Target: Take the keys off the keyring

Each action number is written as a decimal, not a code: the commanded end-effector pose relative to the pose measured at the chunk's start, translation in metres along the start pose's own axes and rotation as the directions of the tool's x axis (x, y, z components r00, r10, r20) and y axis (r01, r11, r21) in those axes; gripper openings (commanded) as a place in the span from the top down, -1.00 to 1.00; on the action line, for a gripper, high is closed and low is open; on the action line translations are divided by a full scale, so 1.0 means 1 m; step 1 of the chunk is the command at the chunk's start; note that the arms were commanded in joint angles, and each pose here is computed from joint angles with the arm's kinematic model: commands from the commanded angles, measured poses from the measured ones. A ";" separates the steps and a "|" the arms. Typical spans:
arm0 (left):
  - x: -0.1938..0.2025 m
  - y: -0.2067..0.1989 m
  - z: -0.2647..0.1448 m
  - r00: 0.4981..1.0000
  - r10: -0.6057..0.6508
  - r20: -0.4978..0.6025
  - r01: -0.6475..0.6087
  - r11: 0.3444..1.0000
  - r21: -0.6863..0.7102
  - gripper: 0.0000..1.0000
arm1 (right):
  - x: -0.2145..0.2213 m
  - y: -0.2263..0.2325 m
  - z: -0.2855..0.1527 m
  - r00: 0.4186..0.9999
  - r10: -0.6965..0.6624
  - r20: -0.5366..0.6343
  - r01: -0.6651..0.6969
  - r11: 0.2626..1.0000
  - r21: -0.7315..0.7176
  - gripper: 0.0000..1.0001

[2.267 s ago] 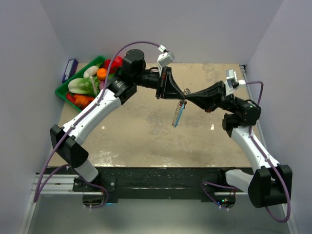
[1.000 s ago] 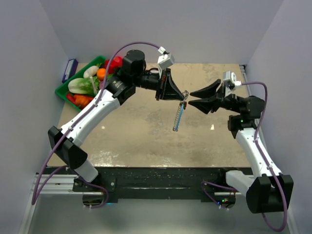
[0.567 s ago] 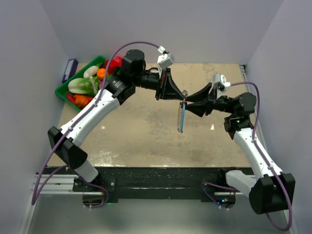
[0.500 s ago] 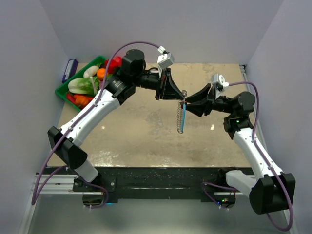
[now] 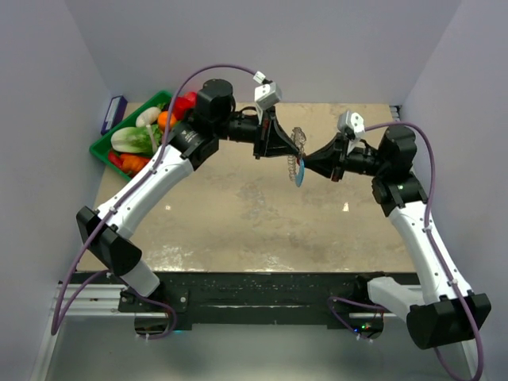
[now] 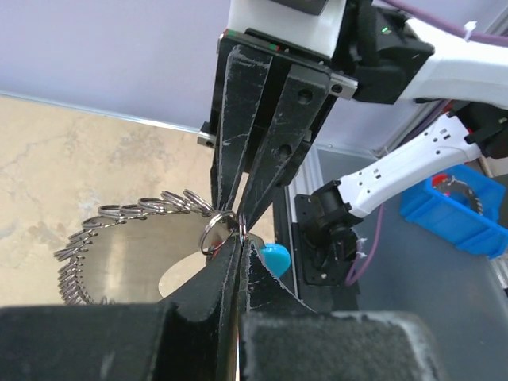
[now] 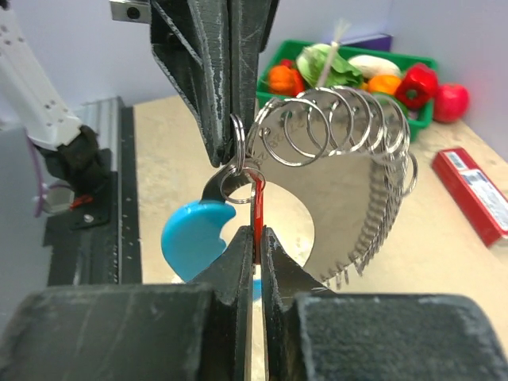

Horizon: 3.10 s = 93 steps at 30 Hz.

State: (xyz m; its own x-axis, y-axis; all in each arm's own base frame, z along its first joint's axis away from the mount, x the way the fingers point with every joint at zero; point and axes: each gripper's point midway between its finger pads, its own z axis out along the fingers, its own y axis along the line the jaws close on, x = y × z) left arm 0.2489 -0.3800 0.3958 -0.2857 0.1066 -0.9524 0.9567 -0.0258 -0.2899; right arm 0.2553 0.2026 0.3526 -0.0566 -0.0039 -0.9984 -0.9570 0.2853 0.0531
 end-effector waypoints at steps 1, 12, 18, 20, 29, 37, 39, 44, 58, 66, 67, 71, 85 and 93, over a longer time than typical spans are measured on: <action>-0.011 -0.008 -0.008 0.998 0.061 0.013 -0.061 0.998 -0.020 1.00 | -0.021 -0.011 -0.013 0.985 -0.158 -0.065 0.165 0.979 0.119 0.97; -0.009 -0.006 -0.008 0.998 0.063 0.010 -0.063 0.997 -0.033 1.00 | -0.034 -0.010 -0.027 0.963 -0.230 -0.143 0.253 0.953 0.169 0.93; -0.007 -0.004 -0.008 0.998 0.059 0.007 -0.059 0.998 -0.038 1.00 | -0.041 -0.011 -0.034 0.943 -0.280 -0.179 0.313 0.930 0.194 0.95; -0.006 -0.002 -0.007 0.998 0.057 0.006 -0.056 0.997 -0.044 1.00 | -0.046 -0.012 -0.036 0.937 -0.296 -0.183 0.331 0.921 0.204 0.95; 0.003 0.008 0.002 1.000 0.027 -0.011 -0.028 0.996 -0.085 1.00 | -0.055 -0.019 -0.033 0.921 -0.332 -0.203 0.373 0.901 0.222 0.99; 0.009 0.006 0.018 0.996 0.070 -0.053 -0.076 0.990 -0.120 1.00 | -0.053 -0.020 -0.023 0.924 -0.325 -0.202 0.365 0.907 0.209 0.96; 0.013 0.007 0.021 0.995 0.074 -0.069 -0.083 0.989 -0.124 1.00 | -0.053 -0.019 -0.019 0.921 -0.330 -0.205 0.370 0.906 0.204 0.96; 0.013 0.009 0.024 0.993 0.089 -0.078 -0.100 0.984 -0.147 1.00 | -0.055 -0.015 -0.013 0.918 -0.337 -0.210 0.377 0.906 0.195 0.95; 0.011 0.021 0.023 0.990 0.105 -0.090 -0.125 0.961 -0.248 1.00 | -0.044 -0.009 -0.008 0.898 -0.342 -0.278 0.400 0.897 0.188 0.85; 0.012 0.023 0.024 0.989 0.111 -0.097 -0.133 0.956 -0.261 1.00 | -0.039 -0.015 -0.008 0.886 -0.333 -0.323 0.407 0.891 0.199 0.73; 0.012 0.023 0.024 0.989 0.114 -0.098 -0.136 0.955 -0.264 1.00 | -0.038 -0.015 -0.007 0.887 -0.327 -0.327 0.403 0.893 0.199 0.72; 0.015 0.023 0.026 0.987 0.121 -0.111 -0.146 0.953 -0.264 1.00 | -0.028 -0.015 -0.004 0.884 -0.308 -0.351 0.386 0.905 0.179 0.73; 0.019 0.003 0.025 0.977 0.170 -0.131 -0.190 0.968 -0.162 1.00 | -0.050 -0.023 -0.013 0.882 -0.345 -0.321 0.436 0.856 0.277 1.00; 0.026 -0.015 0.025 0.964 0.213 -0.158 -0.229 0.969 -0.094 1.00 | -0.049 -0.032 -0.012 0.895 -0.304 -0.325 0.406 0.856 0.319 1.00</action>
State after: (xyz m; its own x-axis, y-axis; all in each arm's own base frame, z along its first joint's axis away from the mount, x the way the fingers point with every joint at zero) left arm 0.2621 -0.4004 0.3429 -0.1541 0.2893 -0.9447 0.9777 0.1826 -0.1035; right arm 0.2717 0.1855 0.3676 0.0808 -0.4388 -0.8949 -0.8176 0.4844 -0.3113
